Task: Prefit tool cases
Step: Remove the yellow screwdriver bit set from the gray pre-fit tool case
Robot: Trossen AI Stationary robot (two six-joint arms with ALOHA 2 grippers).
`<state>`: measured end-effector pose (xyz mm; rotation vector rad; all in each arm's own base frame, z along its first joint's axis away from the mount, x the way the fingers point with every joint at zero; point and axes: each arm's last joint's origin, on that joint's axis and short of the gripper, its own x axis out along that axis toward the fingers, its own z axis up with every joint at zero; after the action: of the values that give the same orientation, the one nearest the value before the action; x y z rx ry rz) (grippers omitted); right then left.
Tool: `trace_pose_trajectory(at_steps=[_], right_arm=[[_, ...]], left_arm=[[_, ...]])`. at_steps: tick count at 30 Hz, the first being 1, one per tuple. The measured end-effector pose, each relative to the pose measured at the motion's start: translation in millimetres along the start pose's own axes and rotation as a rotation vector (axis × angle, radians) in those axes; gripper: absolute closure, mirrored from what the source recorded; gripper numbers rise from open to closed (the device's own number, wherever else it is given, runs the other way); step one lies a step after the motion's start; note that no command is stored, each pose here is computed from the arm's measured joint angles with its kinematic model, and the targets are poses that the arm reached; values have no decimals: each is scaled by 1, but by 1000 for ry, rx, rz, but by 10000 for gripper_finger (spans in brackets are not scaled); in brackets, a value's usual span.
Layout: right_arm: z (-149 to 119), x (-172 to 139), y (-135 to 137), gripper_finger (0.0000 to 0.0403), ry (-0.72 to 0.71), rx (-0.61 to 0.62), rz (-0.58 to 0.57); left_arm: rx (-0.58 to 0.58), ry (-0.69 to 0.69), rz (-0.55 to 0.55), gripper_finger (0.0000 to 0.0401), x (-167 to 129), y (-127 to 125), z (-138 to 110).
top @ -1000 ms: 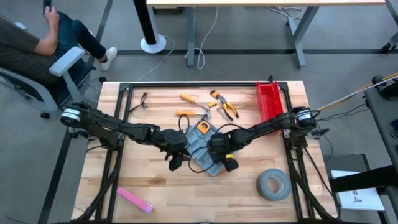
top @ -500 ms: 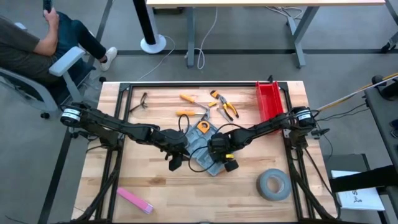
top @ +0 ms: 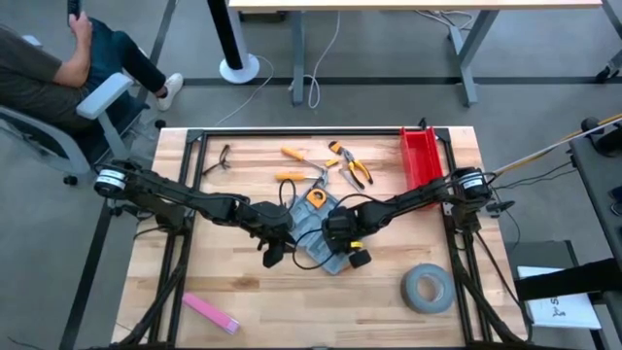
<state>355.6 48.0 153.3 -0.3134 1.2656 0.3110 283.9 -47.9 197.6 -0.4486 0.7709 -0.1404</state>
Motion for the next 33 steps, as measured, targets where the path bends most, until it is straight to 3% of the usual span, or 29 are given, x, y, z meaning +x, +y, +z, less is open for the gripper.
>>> trace_pose_trajectory(at_steps=[18, 33], right_arm=[[11, -43, -1, 329, -72, 17, -22], [21, -66, 18, 323, -166, 68, -26]], left_arm=[[-2, 5, 1, 264, 0, 0, 0], [-12, 8, -5, 264, 0, -2, -2]])
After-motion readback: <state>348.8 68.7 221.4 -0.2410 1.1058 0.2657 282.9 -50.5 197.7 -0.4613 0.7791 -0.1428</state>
